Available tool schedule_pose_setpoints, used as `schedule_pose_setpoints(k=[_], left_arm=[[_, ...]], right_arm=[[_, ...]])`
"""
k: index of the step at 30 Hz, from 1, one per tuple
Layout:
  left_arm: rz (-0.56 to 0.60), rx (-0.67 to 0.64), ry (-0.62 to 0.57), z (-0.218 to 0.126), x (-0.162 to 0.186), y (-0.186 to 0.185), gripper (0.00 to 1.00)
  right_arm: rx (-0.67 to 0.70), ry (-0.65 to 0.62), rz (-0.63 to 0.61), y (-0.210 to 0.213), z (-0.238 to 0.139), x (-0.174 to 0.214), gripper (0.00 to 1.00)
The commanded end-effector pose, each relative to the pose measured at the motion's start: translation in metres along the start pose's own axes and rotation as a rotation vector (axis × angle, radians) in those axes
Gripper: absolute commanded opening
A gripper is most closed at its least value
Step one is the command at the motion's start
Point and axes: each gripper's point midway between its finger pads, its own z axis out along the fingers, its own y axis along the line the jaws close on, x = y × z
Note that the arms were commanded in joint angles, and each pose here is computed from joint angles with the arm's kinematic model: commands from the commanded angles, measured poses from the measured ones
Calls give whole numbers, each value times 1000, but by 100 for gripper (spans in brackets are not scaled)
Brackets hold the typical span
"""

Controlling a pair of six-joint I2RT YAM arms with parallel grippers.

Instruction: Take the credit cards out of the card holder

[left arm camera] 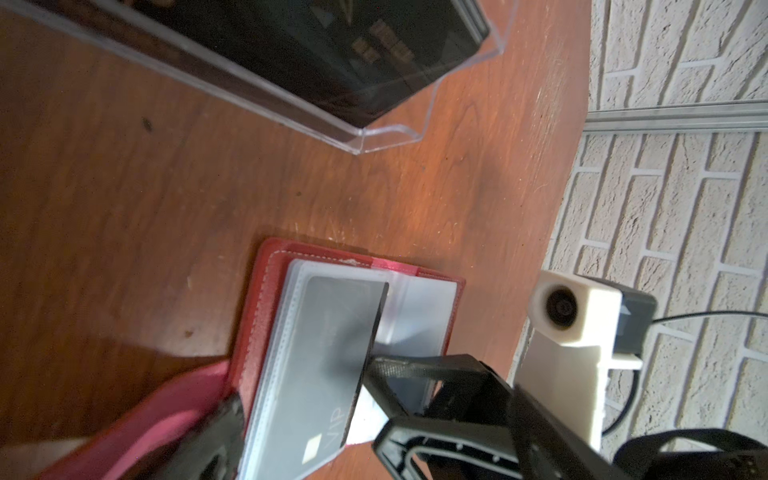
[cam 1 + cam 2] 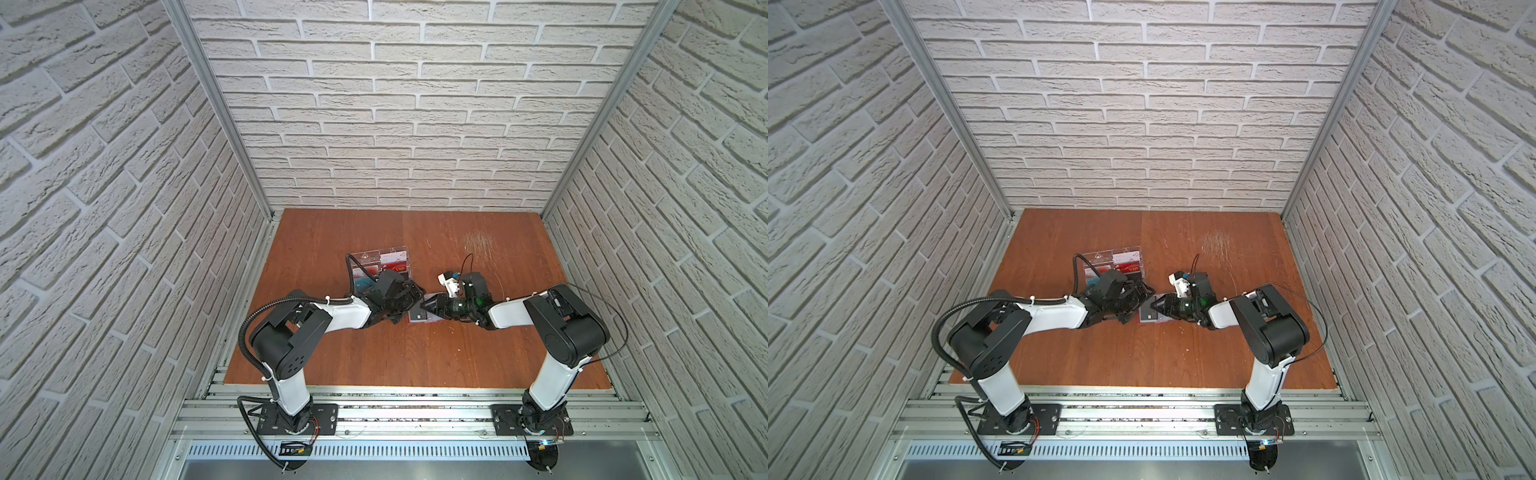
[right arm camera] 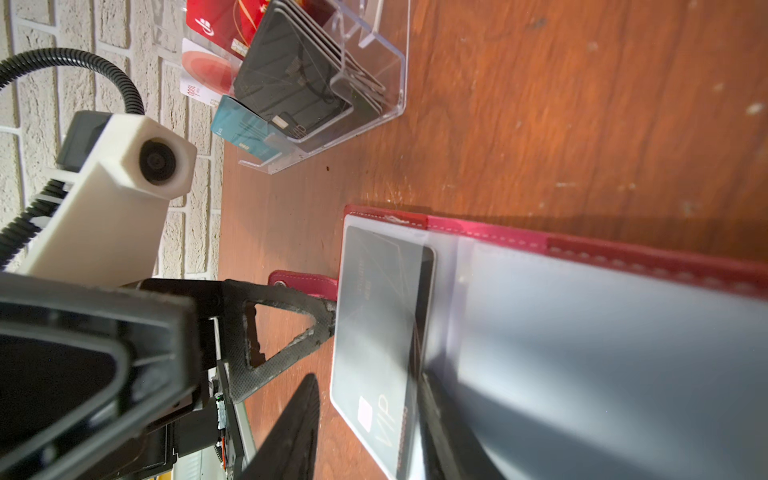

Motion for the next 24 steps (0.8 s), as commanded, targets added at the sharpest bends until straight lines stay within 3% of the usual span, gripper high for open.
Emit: schedule_pose_setpoints(k=[1, 15, 24], left_arm=[[-14, -72, 13, 6, 6, 28, 98], [-17, -71, 15, 7, 6, 28, 98], [-19, -69, 22, 10, 8, 29, 98]], right_arm=[[-60, -14, -8, 6, 2, -1, 41], [-129, -15, -14, 10, 5, 3, 40], [-84, 20, -37, 4, 1, 14, 40]])
